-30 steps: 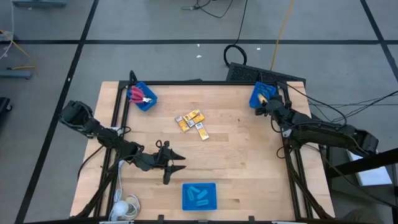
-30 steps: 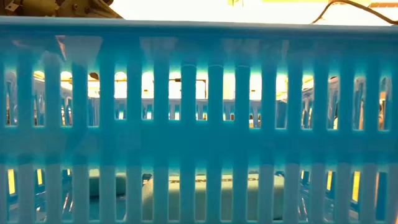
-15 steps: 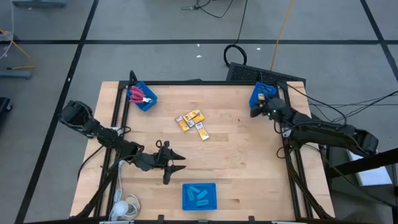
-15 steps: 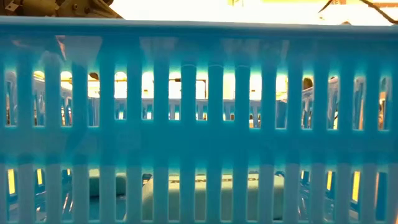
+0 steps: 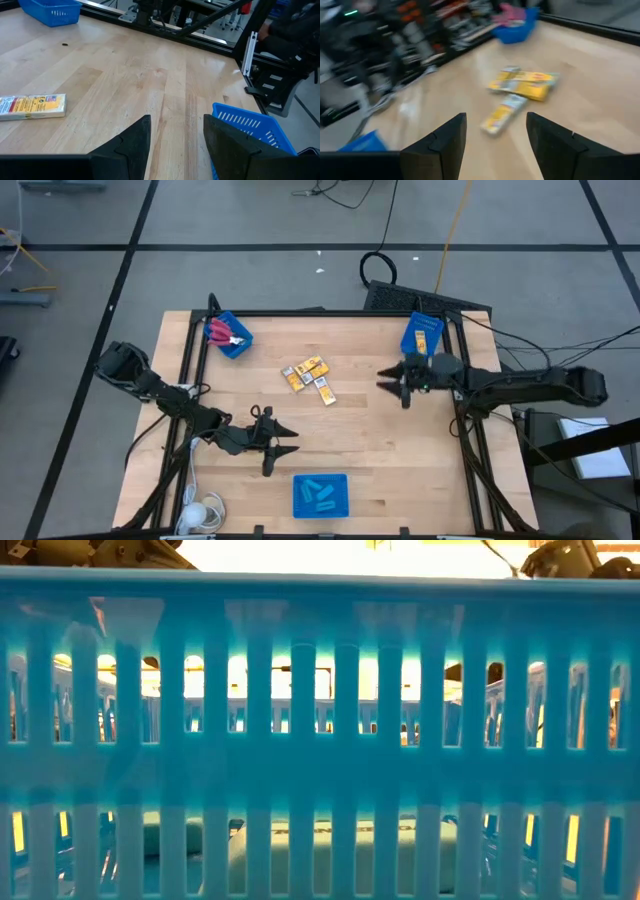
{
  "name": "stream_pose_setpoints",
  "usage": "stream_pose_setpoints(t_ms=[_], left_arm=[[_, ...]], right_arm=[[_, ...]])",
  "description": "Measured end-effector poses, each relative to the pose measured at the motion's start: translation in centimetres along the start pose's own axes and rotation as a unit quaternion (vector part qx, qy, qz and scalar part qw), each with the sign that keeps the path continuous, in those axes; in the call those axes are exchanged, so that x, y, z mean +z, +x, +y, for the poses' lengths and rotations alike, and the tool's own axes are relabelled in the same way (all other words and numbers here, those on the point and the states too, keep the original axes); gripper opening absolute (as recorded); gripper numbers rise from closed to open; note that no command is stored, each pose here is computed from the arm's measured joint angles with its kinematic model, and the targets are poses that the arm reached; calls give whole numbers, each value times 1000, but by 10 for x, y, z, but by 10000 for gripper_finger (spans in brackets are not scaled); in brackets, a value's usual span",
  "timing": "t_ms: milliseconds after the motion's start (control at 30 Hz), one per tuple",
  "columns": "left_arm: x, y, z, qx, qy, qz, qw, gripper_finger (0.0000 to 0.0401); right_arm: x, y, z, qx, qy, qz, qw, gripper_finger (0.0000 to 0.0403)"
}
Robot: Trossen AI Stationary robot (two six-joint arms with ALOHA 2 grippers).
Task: Pick & Place School Supplies
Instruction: Put the crayon box into the right blue bin
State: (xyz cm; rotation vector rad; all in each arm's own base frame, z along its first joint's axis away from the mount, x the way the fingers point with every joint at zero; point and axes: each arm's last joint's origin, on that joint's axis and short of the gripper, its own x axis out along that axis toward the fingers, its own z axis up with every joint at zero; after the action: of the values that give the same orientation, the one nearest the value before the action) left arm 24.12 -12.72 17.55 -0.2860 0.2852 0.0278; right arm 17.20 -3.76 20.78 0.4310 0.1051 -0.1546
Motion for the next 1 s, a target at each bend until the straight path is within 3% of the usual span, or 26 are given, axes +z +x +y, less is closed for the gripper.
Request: stream_pose_setpoints(t_ms=[233,333,533,733,1000], left_arm=[[0,0,0,0,0,0,1000,184],[0,0,0,0,0,0,1000,184],[0,0,0,0,1,0,1000,184],[0,0,0,0,1,0,1000,184],[0,0,0,0,-2,1,1000,184]], right_arm=[[-24,27,37,121,-71,4,990,197],[-37,40,47,133,-78,-7,988,197],[-53,81,54,43,-103,60,992,224],[-55,128,58,-88,-137,117,980,270],[-61,174,61,-150,-171,120,966,274]])
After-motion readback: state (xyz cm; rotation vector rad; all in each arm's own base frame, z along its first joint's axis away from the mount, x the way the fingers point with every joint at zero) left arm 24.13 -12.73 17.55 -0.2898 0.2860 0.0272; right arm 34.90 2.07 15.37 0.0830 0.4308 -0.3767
